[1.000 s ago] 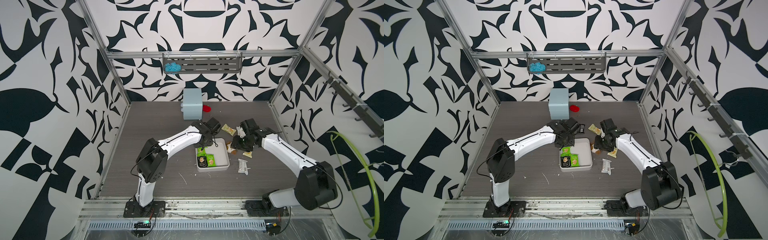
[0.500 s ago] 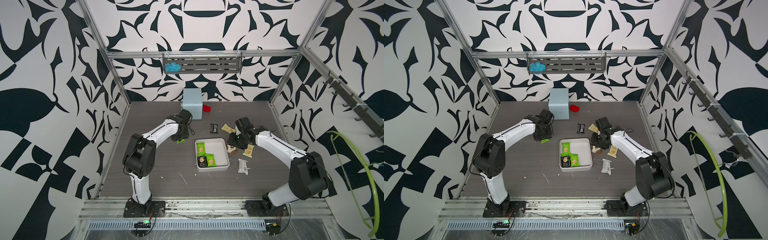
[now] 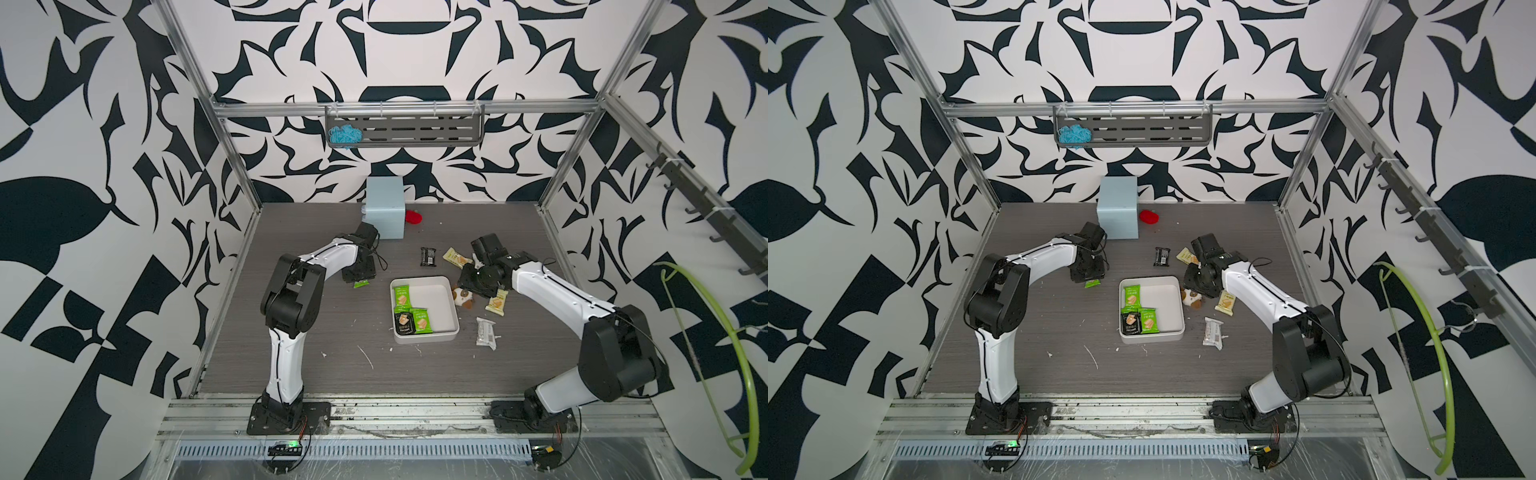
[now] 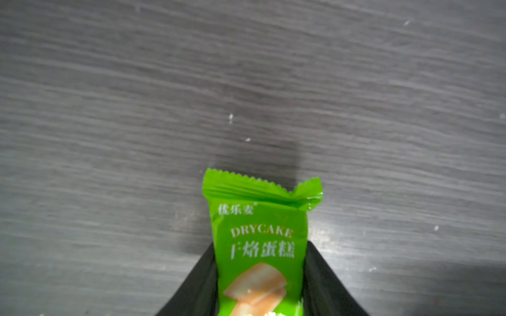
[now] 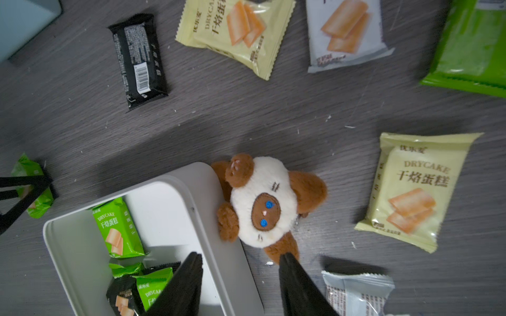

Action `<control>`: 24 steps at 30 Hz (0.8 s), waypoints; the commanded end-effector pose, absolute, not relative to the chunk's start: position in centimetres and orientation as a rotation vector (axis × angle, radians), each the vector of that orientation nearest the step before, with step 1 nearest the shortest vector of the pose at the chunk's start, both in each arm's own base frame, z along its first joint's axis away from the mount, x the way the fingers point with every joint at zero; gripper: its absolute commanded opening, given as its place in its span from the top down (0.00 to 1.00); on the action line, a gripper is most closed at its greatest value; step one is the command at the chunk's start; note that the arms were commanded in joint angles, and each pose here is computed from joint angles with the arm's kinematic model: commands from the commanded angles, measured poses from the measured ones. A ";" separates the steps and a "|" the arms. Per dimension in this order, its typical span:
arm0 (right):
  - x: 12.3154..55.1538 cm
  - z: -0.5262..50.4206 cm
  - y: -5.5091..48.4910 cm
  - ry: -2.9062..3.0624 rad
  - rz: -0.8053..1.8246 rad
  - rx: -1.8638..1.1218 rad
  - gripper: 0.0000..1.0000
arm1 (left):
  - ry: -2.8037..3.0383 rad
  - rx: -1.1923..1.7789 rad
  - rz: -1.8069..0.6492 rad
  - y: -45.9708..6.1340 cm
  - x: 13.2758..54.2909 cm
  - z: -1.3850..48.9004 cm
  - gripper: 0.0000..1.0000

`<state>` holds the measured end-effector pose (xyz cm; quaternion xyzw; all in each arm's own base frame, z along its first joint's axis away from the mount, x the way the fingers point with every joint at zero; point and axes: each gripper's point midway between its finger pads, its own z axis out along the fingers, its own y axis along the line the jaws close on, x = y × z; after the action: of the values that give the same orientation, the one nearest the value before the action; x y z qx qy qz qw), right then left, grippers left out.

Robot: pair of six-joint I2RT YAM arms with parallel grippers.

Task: Take the cookies out of the storage box
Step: Place the cookie at the center of the board.

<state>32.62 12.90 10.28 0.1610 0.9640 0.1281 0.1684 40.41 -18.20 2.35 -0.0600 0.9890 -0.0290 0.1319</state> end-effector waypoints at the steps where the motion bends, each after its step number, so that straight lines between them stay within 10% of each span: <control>1: 32.8 12.2 12.3 2.702 0.330 0.447 0.49 | 2.892 -0.171 -0.108 -18.7 40.6 1.5 0.49; 9: 32.3 12.8 11.8 2.699 0.305 0.401 0.49 | 2.884 -0.215 -0.101 -18.4 40.4 2.6 0.29; 24: 31.0 13.2 12.9 2.733 0.397 0.234 0.47 | 2.689 -0.049 -0.115 -28.0 34.1 12.9 0.26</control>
<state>31.19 12.64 11.36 0.1063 0.9726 0.1227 0.1666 35.97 -27.08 11.87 -0.0131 0.9746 -0.0651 0.2139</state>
